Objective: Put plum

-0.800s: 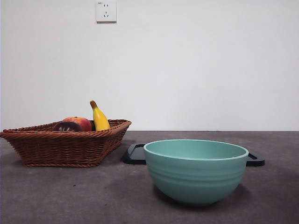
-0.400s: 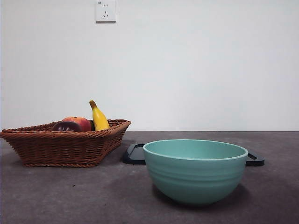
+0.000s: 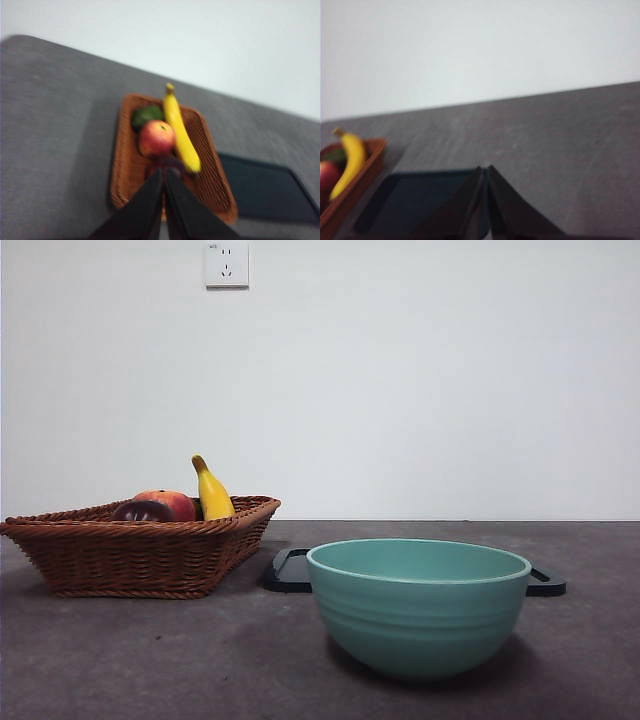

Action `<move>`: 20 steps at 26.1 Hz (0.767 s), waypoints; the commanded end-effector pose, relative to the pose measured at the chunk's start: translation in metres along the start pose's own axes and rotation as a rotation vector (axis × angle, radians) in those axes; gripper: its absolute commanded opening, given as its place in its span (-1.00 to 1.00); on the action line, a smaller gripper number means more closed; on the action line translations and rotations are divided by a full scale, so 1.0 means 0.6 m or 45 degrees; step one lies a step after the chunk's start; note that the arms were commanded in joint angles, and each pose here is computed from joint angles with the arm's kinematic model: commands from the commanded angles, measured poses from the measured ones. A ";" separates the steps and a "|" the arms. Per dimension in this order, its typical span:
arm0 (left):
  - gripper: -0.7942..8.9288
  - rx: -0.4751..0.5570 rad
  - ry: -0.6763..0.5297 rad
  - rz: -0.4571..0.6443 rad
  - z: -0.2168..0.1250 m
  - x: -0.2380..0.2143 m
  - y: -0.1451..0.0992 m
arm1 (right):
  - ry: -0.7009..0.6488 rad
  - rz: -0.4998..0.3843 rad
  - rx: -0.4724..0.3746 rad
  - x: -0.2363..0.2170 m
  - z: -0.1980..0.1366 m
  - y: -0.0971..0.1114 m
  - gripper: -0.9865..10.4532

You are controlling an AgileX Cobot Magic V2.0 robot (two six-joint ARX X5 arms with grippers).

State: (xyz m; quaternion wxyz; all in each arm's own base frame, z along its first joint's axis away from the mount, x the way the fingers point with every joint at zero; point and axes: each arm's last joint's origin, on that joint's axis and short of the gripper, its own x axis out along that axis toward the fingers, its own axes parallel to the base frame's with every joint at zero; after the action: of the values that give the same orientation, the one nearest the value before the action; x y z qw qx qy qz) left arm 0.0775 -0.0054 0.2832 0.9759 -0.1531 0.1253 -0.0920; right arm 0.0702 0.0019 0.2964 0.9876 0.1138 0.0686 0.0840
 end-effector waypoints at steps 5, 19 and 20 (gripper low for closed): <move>-0.82 0.189 0.212 -0.159 0.055 0.008 -0.022 | 0.255 0.185 -0.073 0.010 0.060 0.018 -0.82; -0.82 0.280 0.615 -0.480 0.108 0.026 -0.057 | 0.786 0.456 -0.104 0.042 0.095 0.046 -0.82; -0.82 0.281 0.630 -0.484 0.107 0.028 -0.057 | 0.812 0.473 -0.111 0.044 0.092 0.048 -0.82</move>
State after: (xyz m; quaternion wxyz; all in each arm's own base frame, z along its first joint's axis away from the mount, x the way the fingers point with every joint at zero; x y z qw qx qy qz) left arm 0.1053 -0.0229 0.3442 0.8898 -0.0541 0.3296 -0.3109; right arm 0.1001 0.0221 0.3475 0.8844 0.0631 0.3615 0.2882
